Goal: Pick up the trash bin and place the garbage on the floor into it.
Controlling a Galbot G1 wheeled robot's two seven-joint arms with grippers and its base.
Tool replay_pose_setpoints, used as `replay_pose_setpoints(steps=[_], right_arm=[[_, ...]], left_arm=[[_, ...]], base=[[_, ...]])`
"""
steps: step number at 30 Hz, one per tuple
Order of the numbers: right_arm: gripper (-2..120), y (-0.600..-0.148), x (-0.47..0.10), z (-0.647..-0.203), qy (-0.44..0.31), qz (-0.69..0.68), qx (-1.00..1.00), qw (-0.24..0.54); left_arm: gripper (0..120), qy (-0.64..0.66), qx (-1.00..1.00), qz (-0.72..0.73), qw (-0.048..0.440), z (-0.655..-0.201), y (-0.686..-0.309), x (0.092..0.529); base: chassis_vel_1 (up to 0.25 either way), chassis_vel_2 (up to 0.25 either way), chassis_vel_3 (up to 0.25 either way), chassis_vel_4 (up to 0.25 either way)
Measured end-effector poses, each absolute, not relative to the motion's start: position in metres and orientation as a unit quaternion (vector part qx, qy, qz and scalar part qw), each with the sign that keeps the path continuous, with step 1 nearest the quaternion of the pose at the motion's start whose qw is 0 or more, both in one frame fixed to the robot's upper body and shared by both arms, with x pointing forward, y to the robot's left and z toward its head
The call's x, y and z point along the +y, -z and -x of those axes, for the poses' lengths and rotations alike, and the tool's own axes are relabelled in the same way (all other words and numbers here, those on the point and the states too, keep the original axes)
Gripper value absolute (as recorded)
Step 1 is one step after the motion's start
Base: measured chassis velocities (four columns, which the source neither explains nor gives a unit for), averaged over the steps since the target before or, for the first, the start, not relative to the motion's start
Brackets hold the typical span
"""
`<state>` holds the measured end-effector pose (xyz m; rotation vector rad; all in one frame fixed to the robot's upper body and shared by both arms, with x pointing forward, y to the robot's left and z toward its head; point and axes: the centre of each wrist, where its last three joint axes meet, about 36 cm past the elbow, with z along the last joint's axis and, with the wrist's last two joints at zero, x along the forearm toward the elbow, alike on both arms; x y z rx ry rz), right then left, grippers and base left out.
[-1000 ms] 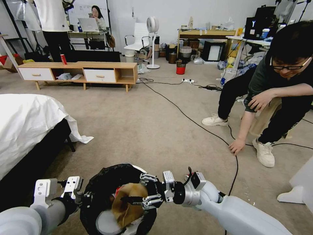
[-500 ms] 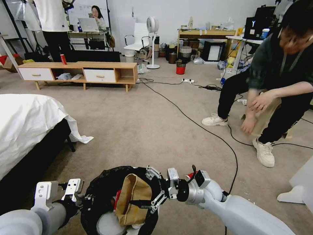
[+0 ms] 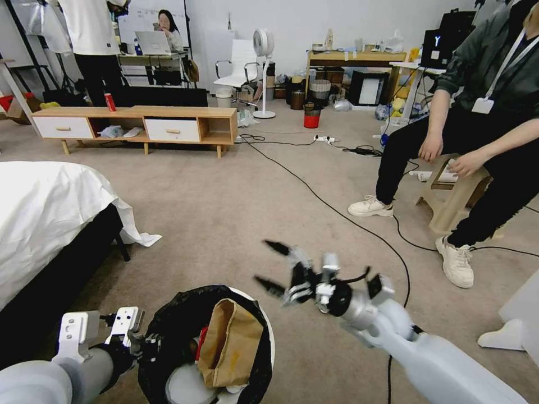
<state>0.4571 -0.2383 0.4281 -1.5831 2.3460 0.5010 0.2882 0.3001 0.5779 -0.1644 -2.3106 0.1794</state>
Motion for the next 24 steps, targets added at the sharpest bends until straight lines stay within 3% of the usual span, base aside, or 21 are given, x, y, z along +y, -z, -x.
replay_pose_setpoints(steps=[7,24], right_arm=[[100,-0.416,-0.279,-0.435,-0.141,0.389,0.904,0.110],[100,-0.379,-0.321,-0.386,-0.090,0.265,0.959,0.053]], left_arm=[[1,-0.081,-0.915,0.059,0.391,-0.279,-0.576,0.295],[1,-0.079,-0.922,0.041,0.377,-0.277,-0.568,0.298]], base=[[0.000,0.000,0.000,0.000],[0.000,0.000,0.000,0.000]])
